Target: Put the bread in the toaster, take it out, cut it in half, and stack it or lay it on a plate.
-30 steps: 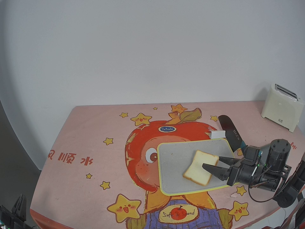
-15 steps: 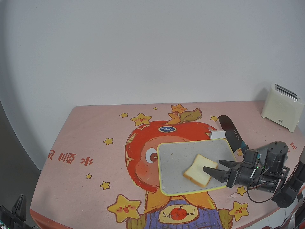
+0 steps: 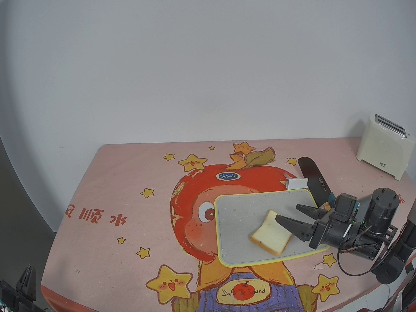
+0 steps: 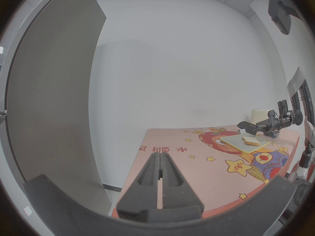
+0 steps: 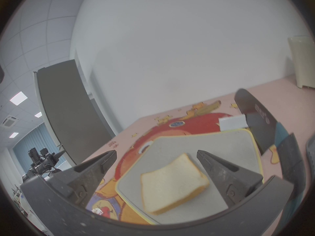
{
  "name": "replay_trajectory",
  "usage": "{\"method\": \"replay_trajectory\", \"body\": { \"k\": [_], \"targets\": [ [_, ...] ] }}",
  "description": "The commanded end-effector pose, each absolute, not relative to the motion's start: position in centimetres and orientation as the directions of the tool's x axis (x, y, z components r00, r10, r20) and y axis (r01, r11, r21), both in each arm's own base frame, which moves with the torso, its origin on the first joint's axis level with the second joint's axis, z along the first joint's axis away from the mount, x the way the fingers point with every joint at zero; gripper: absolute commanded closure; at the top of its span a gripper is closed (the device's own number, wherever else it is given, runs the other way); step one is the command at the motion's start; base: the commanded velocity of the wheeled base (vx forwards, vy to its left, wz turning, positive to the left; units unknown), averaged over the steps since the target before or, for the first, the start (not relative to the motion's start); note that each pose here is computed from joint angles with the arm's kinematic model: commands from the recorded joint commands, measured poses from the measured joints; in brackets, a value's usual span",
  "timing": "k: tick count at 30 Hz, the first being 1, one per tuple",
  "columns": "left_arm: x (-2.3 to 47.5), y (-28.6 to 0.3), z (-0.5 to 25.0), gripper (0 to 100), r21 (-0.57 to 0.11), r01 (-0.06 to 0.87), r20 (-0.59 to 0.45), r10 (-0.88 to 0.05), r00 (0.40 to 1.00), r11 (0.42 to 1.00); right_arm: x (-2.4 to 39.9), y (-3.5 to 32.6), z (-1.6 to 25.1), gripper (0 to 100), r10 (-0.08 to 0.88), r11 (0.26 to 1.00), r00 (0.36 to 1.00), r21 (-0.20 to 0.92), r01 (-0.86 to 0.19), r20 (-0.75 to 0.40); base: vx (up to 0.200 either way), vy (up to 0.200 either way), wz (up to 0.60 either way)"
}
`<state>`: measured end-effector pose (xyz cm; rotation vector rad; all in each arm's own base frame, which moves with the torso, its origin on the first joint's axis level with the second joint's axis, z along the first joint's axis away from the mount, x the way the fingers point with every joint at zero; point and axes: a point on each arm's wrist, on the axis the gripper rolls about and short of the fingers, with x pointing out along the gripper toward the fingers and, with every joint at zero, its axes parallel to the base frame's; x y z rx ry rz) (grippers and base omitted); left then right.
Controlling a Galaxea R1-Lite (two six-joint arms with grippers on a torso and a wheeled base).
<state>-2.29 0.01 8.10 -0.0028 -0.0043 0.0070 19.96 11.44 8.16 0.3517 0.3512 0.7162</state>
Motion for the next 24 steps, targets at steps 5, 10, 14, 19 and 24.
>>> {"method": "replay_trajectory", "body": {
  "k": [5,10,14,19,24],
  "targets": [
    [-2.2,0.0,7.6,100,-0.003,-0.008,-0.005,0.008,1.0,1.0,19.6,11.6,12.4,0,0.705,0.651,0.709,0.39,-0.651,0.009,0.0,0.0,0.0],
    [-2.2,0.0,7.6,100,-0.005,-0.006,-0.005,0.006,1.0,1.0,18.8,10.7,14.4,0,0.691,0.649,0.717,0.357,-0.672,0.093,0.0,0.0,0.0],
    [-2.2,0.0,7.6,100,-0.005,-0.006,-0.005,0.006,1.0,1.0,18.0,10.5,15.9,0,0.7,0.632,0.697,0.32,-0.706,0.155,0.0,0.0,0.0],
    [-2.2,0.0,7.6,100,-0.005,-0.015,-0.005,0.015,1.0,1.0,19.8,9.3,17.9,0,0.659,0.665,0.723,0.288,-0.689,0.209,0.0,0.0,0.0],
    [-2.2,0.0,7.6,100,-0.005,-0.011,-0.005,0.011,1.0,1.0,20.2,7.8,18.8,0,0.609,0.73,0.783,0.299,-0.615,0.126,0.0,0.0,0.0]
  ]
}}
